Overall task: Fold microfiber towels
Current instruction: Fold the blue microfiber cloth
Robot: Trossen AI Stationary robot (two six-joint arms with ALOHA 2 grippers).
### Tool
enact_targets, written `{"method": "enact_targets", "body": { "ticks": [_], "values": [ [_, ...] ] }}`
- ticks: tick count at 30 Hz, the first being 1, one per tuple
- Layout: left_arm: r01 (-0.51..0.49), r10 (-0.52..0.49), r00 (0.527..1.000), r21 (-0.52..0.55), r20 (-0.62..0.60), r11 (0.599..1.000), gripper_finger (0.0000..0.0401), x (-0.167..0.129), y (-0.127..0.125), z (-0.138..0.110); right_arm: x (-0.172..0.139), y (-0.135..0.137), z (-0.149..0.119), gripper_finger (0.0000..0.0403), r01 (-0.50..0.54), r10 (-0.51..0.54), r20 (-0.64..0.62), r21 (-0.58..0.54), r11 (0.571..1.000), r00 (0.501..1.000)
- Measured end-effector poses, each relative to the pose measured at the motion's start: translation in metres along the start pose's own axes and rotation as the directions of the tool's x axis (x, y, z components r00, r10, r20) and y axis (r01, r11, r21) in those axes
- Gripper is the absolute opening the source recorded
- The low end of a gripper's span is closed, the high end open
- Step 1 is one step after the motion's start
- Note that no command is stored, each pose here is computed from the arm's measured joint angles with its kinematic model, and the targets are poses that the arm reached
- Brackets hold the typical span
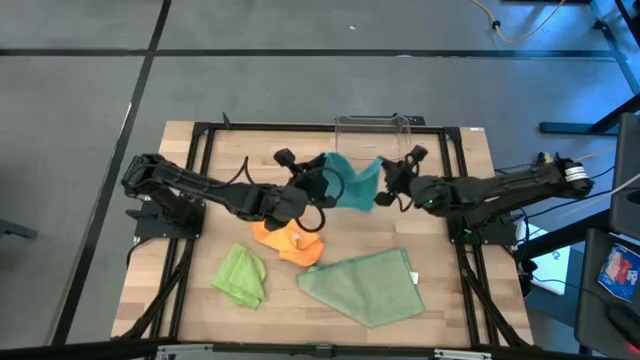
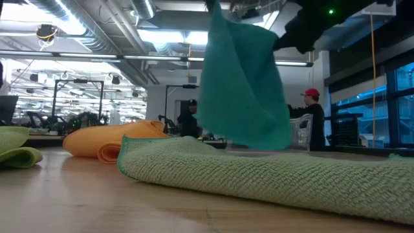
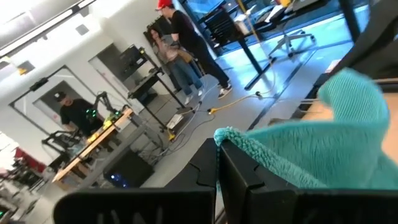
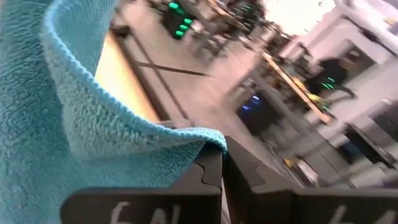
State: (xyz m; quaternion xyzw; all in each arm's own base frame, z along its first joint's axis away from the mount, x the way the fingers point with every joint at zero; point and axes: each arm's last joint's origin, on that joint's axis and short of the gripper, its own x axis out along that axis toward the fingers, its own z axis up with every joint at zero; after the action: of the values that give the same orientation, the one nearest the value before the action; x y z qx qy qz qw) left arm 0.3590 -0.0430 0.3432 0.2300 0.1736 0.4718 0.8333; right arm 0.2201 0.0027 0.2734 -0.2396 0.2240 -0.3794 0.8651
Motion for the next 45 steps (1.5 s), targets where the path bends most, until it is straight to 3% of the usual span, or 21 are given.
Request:
{"method": "enact_targets", "body": {
  "ticks": [9, 16, 23, 28, 35, 41, 45],
  "values": [
    [-0.038, 0.039, 0.999, 0.026, -0.038, 0.999, 0.0000, 0.017, 0.006, -0.005, -0.010, -0.012, -0.011, 0.0001, 0.001, 0.004, -0.062, 0.077, 0.997, 0.998],
    [-0.044, 0.046, 0.996, 0.034, -0.077, 0.998, 0.0000, 0.026, 0.008, -0.013, -0.011, -0.006, -0.021, 0.0001, -0.138, 0.160, -0.106, 0.190, 0.972, 0.981],
    [0.055, -0.058, 0.996, -0.044, -0.072, 0.998, 0.0000, 0.019, 0.002, -0.017, -0.014, -0.006, -0.018, 0.0001, -0.188, 0.213, -0.091, 0.221, 0.957, 0.973],
    [0.110, -0.112, 0.993, -0.068, -0.025, 0.992, 0.0000, -0.002, -0.002, -0.010, -0.021, -0.022, 0.004, 0.0001, -0.195, 0.215, -0.059, 0.245, 0.950, 0.975],
    [0.209, -0.205, 0.978, -0.164, 0.044, 0.964, 0.0000, -0.032, -0.002, 0.004, -0.034, -0.046, 0.019, 0.0001, -0.227, 0.294, -0.169, 0.329, 0.917, 0.941],
    [0.307, -0.305, 0.952, -0.194, 0.041, 0.932, 0.0000, -0.043, -0.009, 0.000, -0.043, -0.044, 0.008, 0.0001, -0.257, 0.356, -0.271, 0.340, 0.905, 0.894],
    [0.331, -0.330, 0.943, -0.220, 0.042, 0.918, 0.0000, -0.043, -0.010, -0.001, -0.050, -0.039, 0.007, 0.0001, -0.297, 0.402, -0.273, 0.355, 0.887, 0.874]
  ]
}}
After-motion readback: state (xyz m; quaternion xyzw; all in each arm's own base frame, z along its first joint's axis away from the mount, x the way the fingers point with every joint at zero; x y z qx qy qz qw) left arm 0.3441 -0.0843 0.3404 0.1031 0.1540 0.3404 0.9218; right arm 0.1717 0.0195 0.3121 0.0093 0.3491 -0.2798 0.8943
